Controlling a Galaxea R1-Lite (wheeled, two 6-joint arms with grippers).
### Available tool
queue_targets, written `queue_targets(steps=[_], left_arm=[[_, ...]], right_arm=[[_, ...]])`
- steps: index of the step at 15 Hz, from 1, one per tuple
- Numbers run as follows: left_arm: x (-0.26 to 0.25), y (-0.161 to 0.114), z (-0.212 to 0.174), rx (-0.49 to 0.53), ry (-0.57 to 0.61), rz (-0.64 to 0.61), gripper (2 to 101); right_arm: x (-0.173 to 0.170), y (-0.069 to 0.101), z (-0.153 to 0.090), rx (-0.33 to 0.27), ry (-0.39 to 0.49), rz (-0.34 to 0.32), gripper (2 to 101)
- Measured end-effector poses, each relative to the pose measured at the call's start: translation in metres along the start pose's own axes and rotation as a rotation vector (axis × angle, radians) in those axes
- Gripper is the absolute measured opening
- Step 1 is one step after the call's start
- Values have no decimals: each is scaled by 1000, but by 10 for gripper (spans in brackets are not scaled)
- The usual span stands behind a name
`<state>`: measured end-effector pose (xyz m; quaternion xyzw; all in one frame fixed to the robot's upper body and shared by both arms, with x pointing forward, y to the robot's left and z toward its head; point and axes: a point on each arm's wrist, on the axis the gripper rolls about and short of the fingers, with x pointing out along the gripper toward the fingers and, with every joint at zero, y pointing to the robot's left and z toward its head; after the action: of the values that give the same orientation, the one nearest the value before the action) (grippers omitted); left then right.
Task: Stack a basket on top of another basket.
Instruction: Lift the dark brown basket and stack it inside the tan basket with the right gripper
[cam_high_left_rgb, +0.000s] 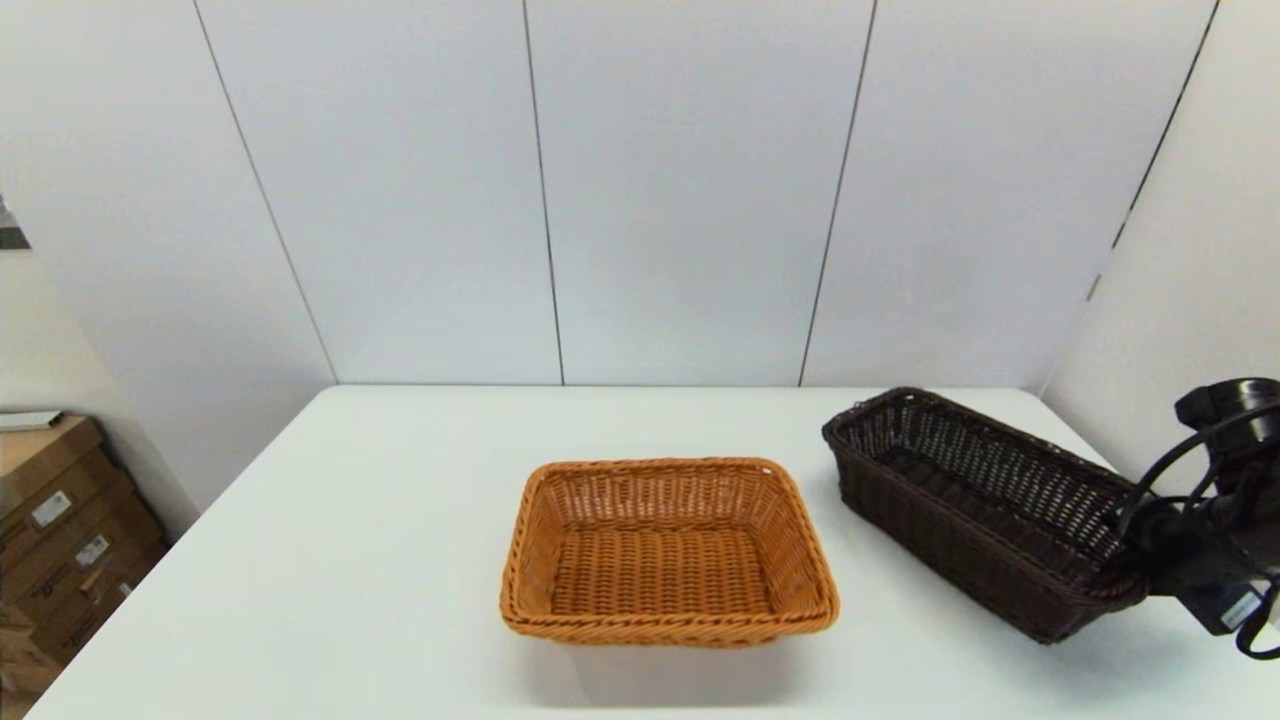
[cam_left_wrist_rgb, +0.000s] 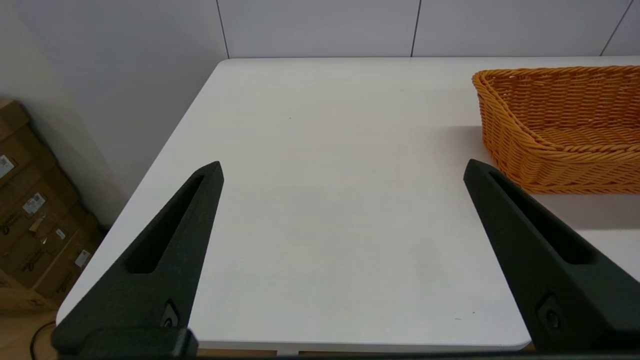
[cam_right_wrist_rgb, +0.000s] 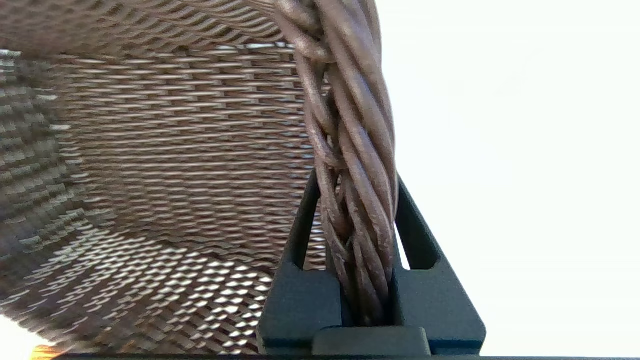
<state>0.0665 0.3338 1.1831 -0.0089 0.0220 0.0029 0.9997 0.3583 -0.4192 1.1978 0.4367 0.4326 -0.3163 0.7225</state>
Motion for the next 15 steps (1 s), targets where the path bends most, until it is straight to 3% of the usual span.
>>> queue_targets(steps=[3,7,12,15], left_arm=[[0,0,0,0,0,0,978],[0,0,0,0,0,0,978],[0,0,0,0,0,0,978],[0,0,0,0,0,0,978]], right_arm=[[-14,5,19,39,6,40,149],[-49,23,26,19,29,99,149],[-117,60,5,-122,25,193,149],[-145,82,-34,-279,64,257,149]])
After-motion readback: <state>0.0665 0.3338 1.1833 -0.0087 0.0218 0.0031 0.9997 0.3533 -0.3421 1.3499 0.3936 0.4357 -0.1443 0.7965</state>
